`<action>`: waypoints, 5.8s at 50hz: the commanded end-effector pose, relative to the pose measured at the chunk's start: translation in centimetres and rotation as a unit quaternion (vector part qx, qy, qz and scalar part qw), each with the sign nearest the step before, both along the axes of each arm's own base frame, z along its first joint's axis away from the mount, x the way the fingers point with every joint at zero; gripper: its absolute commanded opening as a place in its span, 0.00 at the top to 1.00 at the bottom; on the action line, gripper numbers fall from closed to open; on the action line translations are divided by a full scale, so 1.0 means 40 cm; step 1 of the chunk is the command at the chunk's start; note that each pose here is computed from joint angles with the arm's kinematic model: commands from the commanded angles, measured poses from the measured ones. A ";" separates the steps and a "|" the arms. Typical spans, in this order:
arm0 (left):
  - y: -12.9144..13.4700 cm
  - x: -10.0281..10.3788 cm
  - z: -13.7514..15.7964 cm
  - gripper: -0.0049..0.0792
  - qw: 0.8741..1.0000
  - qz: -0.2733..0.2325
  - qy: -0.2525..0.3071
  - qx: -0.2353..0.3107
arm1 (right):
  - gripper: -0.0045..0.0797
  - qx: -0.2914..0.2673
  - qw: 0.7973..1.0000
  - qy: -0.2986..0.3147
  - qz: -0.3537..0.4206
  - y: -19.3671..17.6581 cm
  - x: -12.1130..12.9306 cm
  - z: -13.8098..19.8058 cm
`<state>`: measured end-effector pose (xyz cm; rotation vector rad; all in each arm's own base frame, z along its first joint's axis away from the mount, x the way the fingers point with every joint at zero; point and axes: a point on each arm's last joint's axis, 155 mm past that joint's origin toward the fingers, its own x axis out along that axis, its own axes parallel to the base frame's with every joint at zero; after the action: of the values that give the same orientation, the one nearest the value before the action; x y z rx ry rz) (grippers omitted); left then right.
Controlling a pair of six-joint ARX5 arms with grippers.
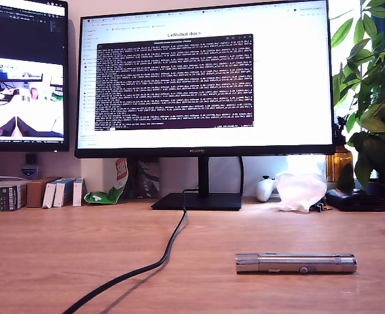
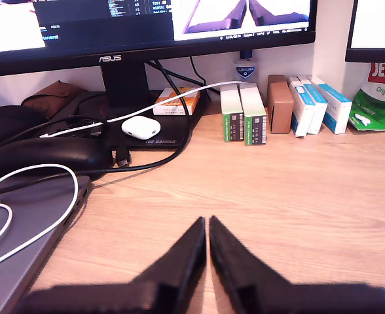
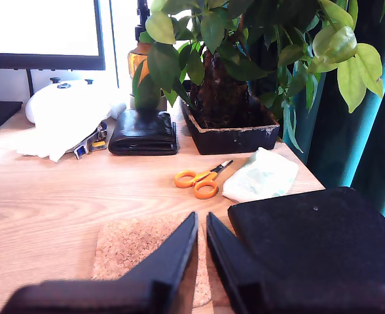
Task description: Pick the metallic laser pointer with your right arm, pass it to your left arm, then place it down to the left side of the table
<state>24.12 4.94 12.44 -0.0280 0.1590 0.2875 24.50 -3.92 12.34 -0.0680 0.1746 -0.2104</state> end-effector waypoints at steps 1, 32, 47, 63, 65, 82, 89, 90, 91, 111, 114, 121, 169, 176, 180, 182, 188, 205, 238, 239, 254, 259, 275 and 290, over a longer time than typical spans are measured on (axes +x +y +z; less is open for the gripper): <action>0.000 -0.001 -0.043 0.97 1.000 0.000 0.018 -0.002 | 0.96 0.003 1.000 -0.003 0.001 0.002 0.000 0.002; -0.001 -0.001 -0.043 0.97 1.000 0.000 0.018 -0.003 | 0.96 0.003 1.000 -0.003 0.001 0.002 0.000 0.002; -0.067 0.013 -0.044 0.97 0.994 -0.057 0.000 -0.099 | 0.96 0.112 0.993 -0.019 0.041 0.054 0.008 0.003; -0.201 0.018 -0.007 0.97 0.955 -0.180 -0.024 -0.236 | 0.96 0.293 0.931 -0.005 0.218 0.247 -0.011 0.028; -0.234 0.014 0.009 0.97 0.946 -0.216 -0.029 -0.240 | 0.96 0.310 0.921 0.004 0.237 0.268 -0.019 0.028; -0.390 -0.052 0.081 0.97 0.887 -0.389 -0.024 -0.246 | 0.96 0.376 0.866 0.047 0.326 0.362 -0.078 0.091; -0.422 -0.077 0.117 0.97 0.870 -0.428 -0.022 -0.242 | 0.96 0.372 0.854 0.064 0.357 0.389 -0.095 0.129; -0.425 -0.079 0.120 0.97 0.868 -0.432 -0.020 -0.242 | 0.96 0.368 0.854 0.065 0.362 0.392 -0.096 0.136; -0.430 -0.082 0.123 0.97 0.866 -0.438 -0.017 -0.243 | 0.96 0.364 0.854 0.066 0.366 0.394 -0.097 0.142; -0.522 -0.128 0.144 0.97 0.808 -0.555 0.088 -0.178 | 0.96 0.275 0.842 0.201 0.417 0.443 -0.057 0.159; -0.528 -0.121 0.133 0.97 0.803 -0.564 0.110 -0.157 | 0.96 0.261 0.831 0.241 0.427 0.458 -0.049 0.128; -0.539 -0.109 0.091 0.97 0.788 -0.581 0.164 -0.121 | 0.94 0.190 0.805 0.302 0.474 0.501 -0.039 0.080; -0.570 -0.074 0.015 0.97 0.764 -0.589 0.255 -0.064 | 0.55 -0.290 0.610 0.482 0.558 0.608 -0.044 -0.249; -0.569 -0.080 0.009 0.97 0.762 -0.588 0.262 -0.067 | 0.55 -0.291 0.606 0.486 0.558 0.610 -0.041 -0.268; -0.568 -0.084 0.006 0.97 0.761 -0.588 0.266 -0.069 | 0.55 -0.294 0.606 0.481 0.561 0.615 -0.035 -0.270; -0.568 -0.085 0.006 0.97 0.761 -0.588 0.267 -0.069 | 0.55 -0.296 0.607 0.477 0.563 0.619 -0.030 -0.272; -0.570 -0.086 0.006 0.97 0.760 -0.589 0.267 -0.069 | 0.55 -0.296 0.606 0.477 0.563 0.621 -0.027 -0.279; -0.571 -0.087 0.005 0.97 0.759 -0.590 0.267 -0.069 | 0.56 -0.279 0.597 0.485 0.576 0.637 -0.039 -0.304; -0.613 -0.034 0.115 0.61 0.760 -0.633 0.146 -0.032 | 0.96 -0.181 0.676 0.374 0.608 0.834 0.081 -0.046; -0.615 -0.031 0.122 0.61 0.760 -0.635 0.139 -0.029 | 0.96 -0.181 0.678 0.367 0.611 0.843 0.085 -0.030; -0.679 -0.035 0.237 0.54 0.725 -0.686 0.001 0.059 | 0.96 -0.165 0.677 0.272 0.664 0.968 0.090 0.140; -0.684 -0.021 0.290 0.53 0.731 -0.679 -0.035 0.047 | 0.96 -0.165 0.676 0.247 0.674 0.996 0.087 0.190; -0.677 0.011 0.369 0.50 0.747 -0.653 -0.103 0.072 | 0.96 -0.168 0.678 0.202 0.686 1.028 0.076 0.323; -0.641 0.054 0.406 0.50 0.773 -0.613 -0.134 0.092 | 0.96 -0.169 0.676 0.195 0.690 1.020 0.050 0.356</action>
<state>26.09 -20.97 28.28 0.2211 -0.1420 -1.0385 27.57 36.65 24.55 -0.6042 0.5224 1.3193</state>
